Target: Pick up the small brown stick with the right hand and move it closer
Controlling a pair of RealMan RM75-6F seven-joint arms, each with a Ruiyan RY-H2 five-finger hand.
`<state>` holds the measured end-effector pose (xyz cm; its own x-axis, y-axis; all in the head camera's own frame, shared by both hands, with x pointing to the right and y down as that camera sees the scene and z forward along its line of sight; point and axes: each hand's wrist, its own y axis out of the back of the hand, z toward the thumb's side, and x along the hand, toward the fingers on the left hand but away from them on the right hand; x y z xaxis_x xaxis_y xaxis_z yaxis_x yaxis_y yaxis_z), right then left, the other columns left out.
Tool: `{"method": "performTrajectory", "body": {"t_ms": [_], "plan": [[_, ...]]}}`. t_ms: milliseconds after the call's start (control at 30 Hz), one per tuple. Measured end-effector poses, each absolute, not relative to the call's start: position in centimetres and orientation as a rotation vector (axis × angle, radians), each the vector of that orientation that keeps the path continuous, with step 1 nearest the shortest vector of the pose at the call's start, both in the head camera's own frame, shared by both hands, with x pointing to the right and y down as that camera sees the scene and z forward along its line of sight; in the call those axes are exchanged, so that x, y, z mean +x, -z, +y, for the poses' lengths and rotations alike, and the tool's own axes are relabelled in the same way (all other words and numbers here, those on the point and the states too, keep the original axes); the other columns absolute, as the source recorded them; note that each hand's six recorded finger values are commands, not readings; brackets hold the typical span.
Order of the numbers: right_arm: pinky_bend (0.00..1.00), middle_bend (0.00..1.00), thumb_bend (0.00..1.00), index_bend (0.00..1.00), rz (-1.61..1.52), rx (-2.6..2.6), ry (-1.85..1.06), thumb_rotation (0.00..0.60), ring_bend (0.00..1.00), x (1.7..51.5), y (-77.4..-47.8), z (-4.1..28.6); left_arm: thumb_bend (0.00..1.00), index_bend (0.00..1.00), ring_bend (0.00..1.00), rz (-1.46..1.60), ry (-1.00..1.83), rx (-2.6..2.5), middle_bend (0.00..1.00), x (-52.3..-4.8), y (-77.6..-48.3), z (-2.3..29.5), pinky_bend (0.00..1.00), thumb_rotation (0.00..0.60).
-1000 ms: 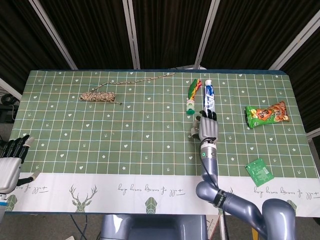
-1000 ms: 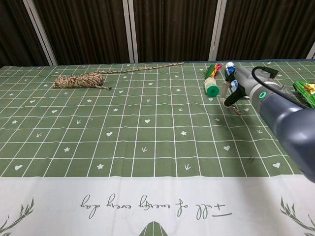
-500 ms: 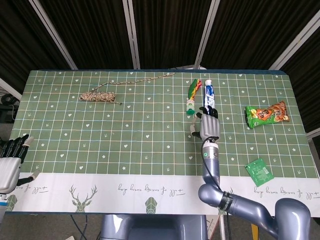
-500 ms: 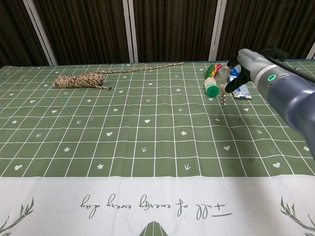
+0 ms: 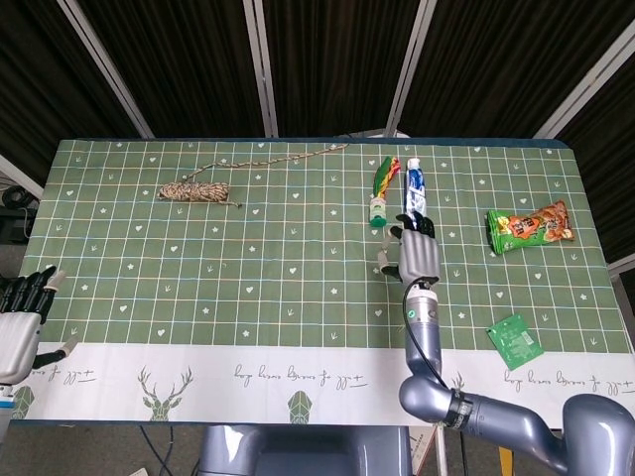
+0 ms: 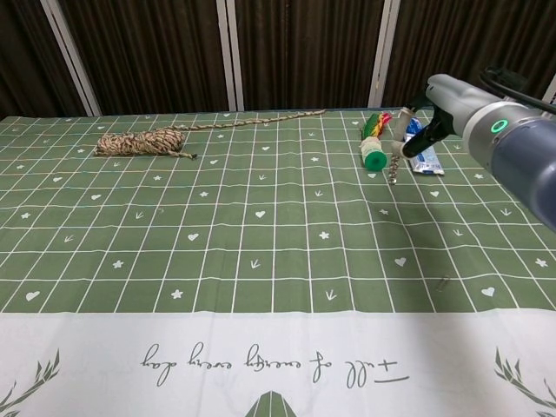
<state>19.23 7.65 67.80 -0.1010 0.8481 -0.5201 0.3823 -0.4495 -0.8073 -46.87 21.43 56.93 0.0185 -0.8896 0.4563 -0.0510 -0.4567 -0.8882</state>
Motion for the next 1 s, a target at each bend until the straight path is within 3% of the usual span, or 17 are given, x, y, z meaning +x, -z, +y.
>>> {"method": "performTrajectory", "body": {"t_ms": [1000], "plan": [[0.00,0.16,0.32,0.62,-1.316,-1.783,-1.586,0.600,0.00,21.3,-66.1,7.9,0.16,0.00,0.00,0.986,1.529,-1.599,0.00,-46.9,-57.0,21.4,0.00,0.600]]}}
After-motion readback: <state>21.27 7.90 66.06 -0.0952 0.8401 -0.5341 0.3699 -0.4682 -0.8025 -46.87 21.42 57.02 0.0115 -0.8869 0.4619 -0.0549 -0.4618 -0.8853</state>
